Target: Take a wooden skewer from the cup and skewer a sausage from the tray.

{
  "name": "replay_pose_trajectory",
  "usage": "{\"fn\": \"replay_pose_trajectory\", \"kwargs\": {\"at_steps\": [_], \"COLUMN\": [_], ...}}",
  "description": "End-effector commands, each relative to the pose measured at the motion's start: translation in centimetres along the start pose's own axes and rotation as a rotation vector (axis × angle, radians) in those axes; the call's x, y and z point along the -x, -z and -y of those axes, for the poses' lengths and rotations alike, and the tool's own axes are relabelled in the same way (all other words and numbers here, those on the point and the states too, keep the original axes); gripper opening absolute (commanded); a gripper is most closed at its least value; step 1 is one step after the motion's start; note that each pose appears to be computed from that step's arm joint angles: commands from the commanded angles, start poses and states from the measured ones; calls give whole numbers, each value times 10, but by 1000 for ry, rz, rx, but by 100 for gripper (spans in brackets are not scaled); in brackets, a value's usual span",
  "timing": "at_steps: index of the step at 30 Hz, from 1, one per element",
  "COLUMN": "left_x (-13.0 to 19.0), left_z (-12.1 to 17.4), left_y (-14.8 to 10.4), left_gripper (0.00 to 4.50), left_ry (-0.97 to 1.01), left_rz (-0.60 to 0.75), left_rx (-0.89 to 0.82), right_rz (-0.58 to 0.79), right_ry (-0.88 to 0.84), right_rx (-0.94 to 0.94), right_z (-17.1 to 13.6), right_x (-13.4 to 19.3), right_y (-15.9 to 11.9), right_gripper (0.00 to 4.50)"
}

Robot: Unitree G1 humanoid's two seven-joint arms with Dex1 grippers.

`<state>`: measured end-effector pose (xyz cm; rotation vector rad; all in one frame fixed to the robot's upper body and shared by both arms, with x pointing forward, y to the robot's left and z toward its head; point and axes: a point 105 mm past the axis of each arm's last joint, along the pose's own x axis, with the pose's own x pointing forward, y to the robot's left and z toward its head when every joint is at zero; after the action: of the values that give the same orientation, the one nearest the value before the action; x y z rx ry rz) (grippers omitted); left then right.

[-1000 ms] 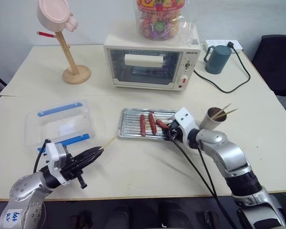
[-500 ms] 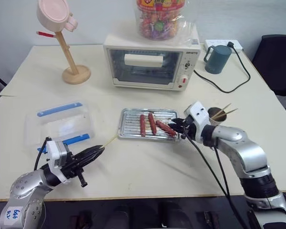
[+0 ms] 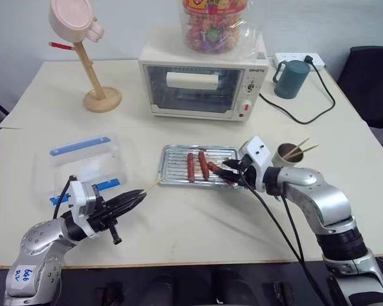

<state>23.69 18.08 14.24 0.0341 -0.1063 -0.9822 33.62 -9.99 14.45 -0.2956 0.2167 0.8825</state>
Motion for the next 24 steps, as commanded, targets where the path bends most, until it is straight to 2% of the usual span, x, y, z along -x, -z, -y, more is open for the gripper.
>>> {"fn": "replay_pose_trajectory", "kwargs": {"at_steps": [1,10,17,24], "left_x": [2,-1,-2,-3], "left_z": [0,2,2,2], "left_y": [-6,-6,-7,-9], "left_gripper": [0,0,0,0], "left_ry": [-6,-11,-12,-11], "left_rz": [9,16,19,23], "left_rx": [-21,-18,-19,-21], "right_rz": [34,11,1,43], "right_ry": [15,113,134,175], "right_rx": [98,215,216,144], "right_z": [-2,13,23,34], "right_x": [-3,-11,-11,-10], "right_y": [-11,-2,4,-3], "right_gripper": [268,268,268,268]}}
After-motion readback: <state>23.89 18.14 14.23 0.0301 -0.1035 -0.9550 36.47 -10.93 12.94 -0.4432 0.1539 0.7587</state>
